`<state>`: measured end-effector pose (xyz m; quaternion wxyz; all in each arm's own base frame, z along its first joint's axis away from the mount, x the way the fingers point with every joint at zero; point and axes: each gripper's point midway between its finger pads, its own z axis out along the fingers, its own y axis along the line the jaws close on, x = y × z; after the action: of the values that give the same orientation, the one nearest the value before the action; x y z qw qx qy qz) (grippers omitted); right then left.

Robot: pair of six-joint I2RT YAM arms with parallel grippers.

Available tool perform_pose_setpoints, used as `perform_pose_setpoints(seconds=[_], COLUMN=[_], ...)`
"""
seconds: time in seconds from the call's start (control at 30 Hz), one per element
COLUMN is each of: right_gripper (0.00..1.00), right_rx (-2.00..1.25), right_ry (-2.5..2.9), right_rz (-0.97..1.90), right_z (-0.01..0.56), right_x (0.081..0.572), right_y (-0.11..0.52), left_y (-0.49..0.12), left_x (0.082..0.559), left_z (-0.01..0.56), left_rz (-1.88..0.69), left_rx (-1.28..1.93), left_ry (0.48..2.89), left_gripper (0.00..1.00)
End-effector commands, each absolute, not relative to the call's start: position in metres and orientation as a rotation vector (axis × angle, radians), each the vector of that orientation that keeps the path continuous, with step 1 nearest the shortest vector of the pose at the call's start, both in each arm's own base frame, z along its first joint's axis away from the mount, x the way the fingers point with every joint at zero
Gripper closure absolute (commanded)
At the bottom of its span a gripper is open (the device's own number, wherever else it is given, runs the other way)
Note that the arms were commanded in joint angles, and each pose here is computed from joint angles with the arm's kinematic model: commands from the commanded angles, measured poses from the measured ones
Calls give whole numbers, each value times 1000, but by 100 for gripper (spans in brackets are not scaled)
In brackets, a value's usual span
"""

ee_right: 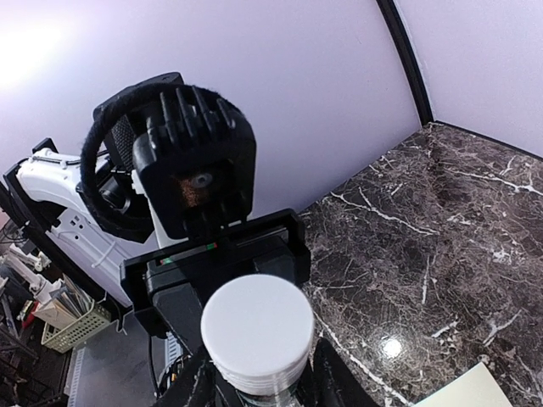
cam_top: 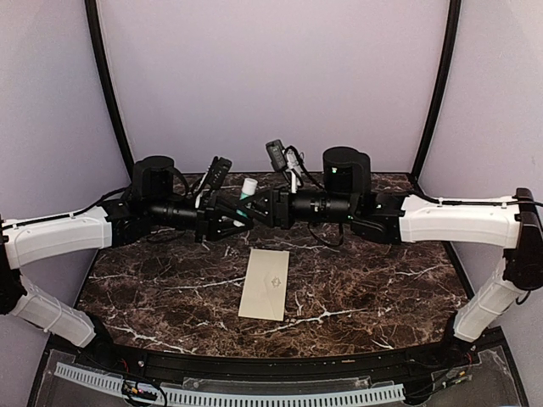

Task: Place the letter into the envelope and seal it
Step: Close the solid glue cap on the solid glue, then place the solid glue at the center of the board.

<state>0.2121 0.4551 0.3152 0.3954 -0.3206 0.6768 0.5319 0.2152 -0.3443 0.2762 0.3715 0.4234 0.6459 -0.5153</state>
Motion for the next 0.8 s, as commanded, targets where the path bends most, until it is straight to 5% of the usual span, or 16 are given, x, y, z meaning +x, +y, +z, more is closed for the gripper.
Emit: perform_pose_setpoints(seconds=[0.0,0.2,0.37,0.43,0.6,0.77], right_gripper=[69,85,89,90,91,92], right_rx=[-826,-784,-726,-696,-595,-527], right_ry=[1633,1629,1604,1619,1699,1770], right_rz=[1366,1348,1248,1161,822,580], right_z=[336,336,340,337,312,266], right_x=[208,213,227,240,284,315], right_y=[464,462,443,431,391,360], left_y=[-343,-343,-341,-339,-324,-267], left_x=[208,210,218,219,229,288], left_z=[289,288,288,291,297,307], left_rz=[-1340,-1334,-1302,-1296,-1199,-1037], left_rx=[1099,1090,1047,1040,979,704], left_ry=[1601,1610,1647,1645,1658,1770], left_gripper=[100,98,47,37,26,22])
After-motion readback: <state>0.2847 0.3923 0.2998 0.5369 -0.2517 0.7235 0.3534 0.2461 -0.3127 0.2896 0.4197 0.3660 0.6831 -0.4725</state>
